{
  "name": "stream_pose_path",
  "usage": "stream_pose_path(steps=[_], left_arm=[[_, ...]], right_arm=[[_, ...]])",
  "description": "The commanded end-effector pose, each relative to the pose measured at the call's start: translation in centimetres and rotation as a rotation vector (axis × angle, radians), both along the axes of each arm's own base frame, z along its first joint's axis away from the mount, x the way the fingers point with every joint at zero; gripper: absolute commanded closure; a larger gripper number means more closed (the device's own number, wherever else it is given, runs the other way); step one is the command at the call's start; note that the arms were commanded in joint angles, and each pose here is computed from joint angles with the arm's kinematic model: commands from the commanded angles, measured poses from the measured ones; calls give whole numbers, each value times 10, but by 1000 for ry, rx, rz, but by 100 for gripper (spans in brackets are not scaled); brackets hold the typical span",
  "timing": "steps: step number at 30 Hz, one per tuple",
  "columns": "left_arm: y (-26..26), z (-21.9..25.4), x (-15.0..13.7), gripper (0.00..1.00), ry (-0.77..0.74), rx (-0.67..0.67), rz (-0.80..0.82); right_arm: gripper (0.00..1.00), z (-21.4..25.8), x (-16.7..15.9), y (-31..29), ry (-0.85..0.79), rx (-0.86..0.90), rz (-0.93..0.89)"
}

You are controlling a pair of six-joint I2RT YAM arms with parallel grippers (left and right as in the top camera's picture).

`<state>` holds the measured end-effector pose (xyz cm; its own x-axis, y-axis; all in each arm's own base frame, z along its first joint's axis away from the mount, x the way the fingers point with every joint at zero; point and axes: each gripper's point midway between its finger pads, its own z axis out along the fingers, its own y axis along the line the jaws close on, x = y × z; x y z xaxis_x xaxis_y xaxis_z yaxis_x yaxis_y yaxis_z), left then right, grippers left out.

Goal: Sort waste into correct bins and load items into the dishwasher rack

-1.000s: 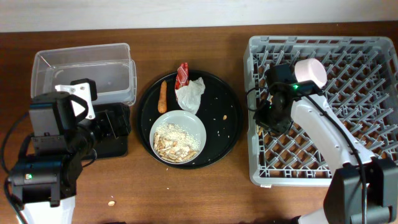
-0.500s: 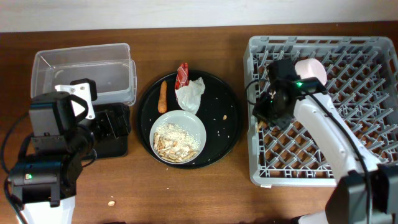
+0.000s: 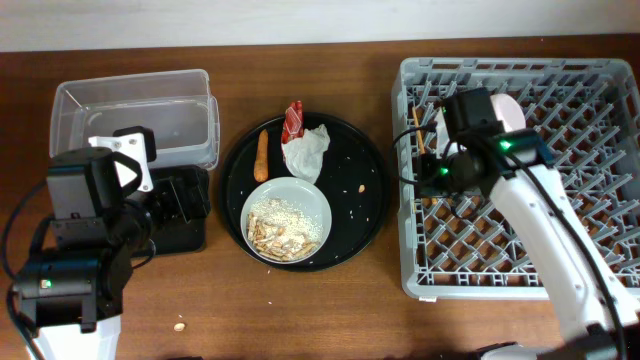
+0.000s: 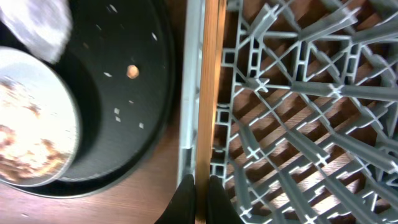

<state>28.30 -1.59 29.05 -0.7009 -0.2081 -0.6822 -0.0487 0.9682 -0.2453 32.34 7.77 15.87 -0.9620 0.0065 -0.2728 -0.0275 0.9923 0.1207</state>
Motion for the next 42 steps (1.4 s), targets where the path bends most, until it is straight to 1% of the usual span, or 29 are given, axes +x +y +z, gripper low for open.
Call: stream_pose_path(steps=[1,2,3,4,5,8,11,12,14,17,18,19,20,21,24,25,26,27,28,29,30,31,32,36,37,38,40,41,42], left_arm=[[3,3,1,1,-10,10,7],[3,3,1,1,-10,10,7],[3,3,1,1,-10,10,7],[3,3,1,1,-10,10,7],[3,3,1,1,-10,10,7],[3,3,1,1,-10,10,7],[3,3,1,1,-10,10,7],[3,3,1,1,-10,10,7],[3,3,1,1,-10,10,7],[3,3,1,1,-10,10,7],[3,3,1,1,-10,10,7],[3,3,1,1,-10,10,7],[3,3,1,1,-10,10,7],[3,3,1,1,-10,10,7],[3,3,1,0,-10,10,7],[3,3,1,1,-10,10,7],[3,3,1,1,-9,10,7],[3,3,1,1,-10,10,7],[3,3,1,1,-10,10,7],[3,3,1,1,-10,10,7],[3,3,1,1,-10,10,7],[3,3,1,1,-10,10,7],[3,3,1,1,-10,10,7],[3,3,1,0,-10,10,7],[3,3,1,1,-10,10,7],[3,3,1,1,-10,10,7],[3,3,1,1,-10,10,7],[3,3,1,1,-10,10,7],[3,3,1,0,-10,10,7]], right_arm=[[96,-26,4,-5,74,-53,48],[94,-30,6,-5,84,-54,48],[70,-30,9,-4,73,-53,49],[55,-20,12,-3,42,-48,48],[48,-7,15,-2,-3,-39,47],[46,35,18,16,-141,52,60],[53,49,15,75,-194,192,184],[53,49,22,106,-240,201,226],[53,42,46,133,-329,156,209],[52,-3,98,171,-404,156,199],[49,-16,107,175,-407,157,197],[44,-42,122,181,-409,157,192],[38,-63,131,186,-404,158,192],[37,-77,136,189,-402,157,193],[27,-136,144,193,-350,152,165],[28,-146,143,193,-334,149,161],[35,-152,141,192,-318,145,156],[52,-155,139,191,-306,139,156],[57,-157,136,189,-291,131,156],[57,-160,133,187,-273,123,156],[51,-163,128,184,-249,112,157],[42,-160,122,181,-227,102,158],[37,-149,118,180,-219,105,166],[26,-37,101,181,-337,181,241],[23,13,89,175,-410,198,264],[20,40,78,169,-442,210,263],[20,89,52,154,-512,214,300],[16,120,33,147,-574,219,336],[6,147,17,141,-625,243,339]])
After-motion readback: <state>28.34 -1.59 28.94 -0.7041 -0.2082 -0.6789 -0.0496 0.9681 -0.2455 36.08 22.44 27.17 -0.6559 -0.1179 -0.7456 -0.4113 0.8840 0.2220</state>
